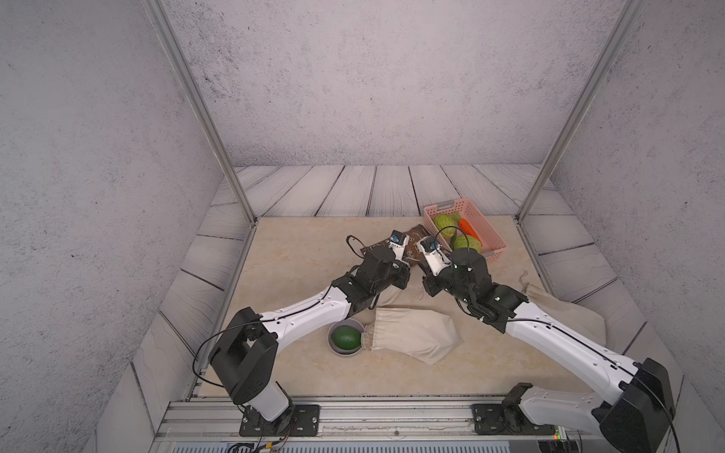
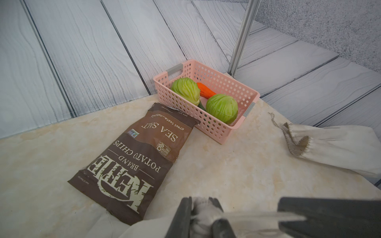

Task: Close the soil bag
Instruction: Frap the soil bag at the center of the board, then place the soil bag at the center of the board, then adjust the soil bag at the center of the board.

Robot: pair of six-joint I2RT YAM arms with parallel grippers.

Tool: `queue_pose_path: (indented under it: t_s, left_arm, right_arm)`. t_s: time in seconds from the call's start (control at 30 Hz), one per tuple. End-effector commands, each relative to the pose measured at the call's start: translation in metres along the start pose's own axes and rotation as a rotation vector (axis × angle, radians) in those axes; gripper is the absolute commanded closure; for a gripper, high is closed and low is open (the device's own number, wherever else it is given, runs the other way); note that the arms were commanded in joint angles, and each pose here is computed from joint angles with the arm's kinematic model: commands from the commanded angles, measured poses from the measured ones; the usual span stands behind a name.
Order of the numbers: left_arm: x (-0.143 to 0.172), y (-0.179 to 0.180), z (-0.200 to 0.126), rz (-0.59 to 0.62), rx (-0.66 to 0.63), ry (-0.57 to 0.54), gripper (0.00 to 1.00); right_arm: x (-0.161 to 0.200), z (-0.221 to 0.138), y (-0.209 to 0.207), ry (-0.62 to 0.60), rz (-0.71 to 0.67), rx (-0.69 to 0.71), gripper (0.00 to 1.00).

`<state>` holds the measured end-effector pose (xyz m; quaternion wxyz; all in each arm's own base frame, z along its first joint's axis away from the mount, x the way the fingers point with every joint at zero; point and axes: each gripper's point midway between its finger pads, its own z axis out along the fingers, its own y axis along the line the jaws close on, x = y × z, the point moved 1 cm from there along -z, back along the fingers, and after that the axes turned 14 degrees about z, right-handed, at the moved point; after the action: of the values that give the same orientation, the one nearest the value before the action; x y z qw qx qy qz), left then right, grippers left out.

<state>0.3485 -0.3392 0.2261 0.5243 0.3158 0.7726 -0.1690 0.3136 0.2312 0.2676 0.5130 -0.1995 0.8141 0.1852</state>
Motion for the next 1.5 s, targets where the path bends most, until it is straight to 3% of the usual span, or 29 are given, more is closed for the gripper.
queue_pose_path:
  t_s: [0.0, 0.13, 0.33, 0.53, 0.8, 0.83, 1.0, 1.13, 1.27, 1.33, 1.37, 1.4, 1.47]
  left_arm:
    - [0.162, 0.171, -0.051, -0.040, -0.667, 0.563, 0.83]
    - [0.155, 0.189, -0.062, -0.052, -0.723, 0.535, 1.00]
    - [0.136, 0.226, -0.083, -0.167, -0.777, 0.456, 1.00]
    - [0.120, 0.246, -0.082, -0.214, -0.778, 0.437, 1.00]
    - [0.138, 0.256, -0.058, -0.231, -0.743, 0.513, 0.99]
    - [0.140, 0.256, -0.055, -0.232, -0.732, 0.519, 0.93]
    - [0.126, 0.242, -0.054, -0.219, -0.659, 0.486, 0.40]
    - [0.094, 0.219, -0.067, -0.156, -0.633, 0.419, 0.18]
    - [0.063, 0.191, -0.081, -0.131, -0.598, 0.339, 0.10]
    - [0.054, 0.180, -0.087, -0.144, -0.573, 0.307, 0.09]
    - [0.049, 0.174, -0.090, -0.153, -0.558, 0.289, 0.09]
    - [0.045, 0.168, -0.092, -0.161, -0.536, 0.269, 0.09]
    - [0.031, 0.151, -0.094, -0.164, -0.454, 0.212, 0.08]
  right_arm:
    - [-0.073, -0.053, -0.033, -0.270, 0.080, 0.130, 1.00]
    - [-0.062, -0.034, -0.025, -0.203, 0.066, 0.082, 1.00]
    - [-0.037, 0.001, -0.009, -0.070, 0.064, -0.008, 0.99]
    - [-0.010, 0.006, 0.020, 0.106, 0.048, -0.180, 0.60]
    - [0.078, 0.001, 0.041, 0.393, 0.093, -0.274, 0.32]
    - [0.090, 0.001, 0.043, 0.432, 0.089, -0.278, 0.28]
    - [0.135, 0.009, 0.052, 0.562, 0.040, -0.302, 0.11]
    - [0.150, 0.023, 0.057, 0.604, 0.007, -0.321, 0.04]
    - [0.166, 0.042, 0.055, 0.649, -0.021, -0.309, 0.03]
    - [0.172, 0.049, 0.051, 0.666, -0.025, -0.283, 0.08]
    - [0.172, 0.052, 0.049, 0.661, -0.024, -0.269, 0.14]
    - [0.173, 0.052, 0.046, 0.651, -0.020, -0.260, 0.27]
    - [0.167, 0.052, 0.037, 0.603, 0.011, -0.231, 0.63]
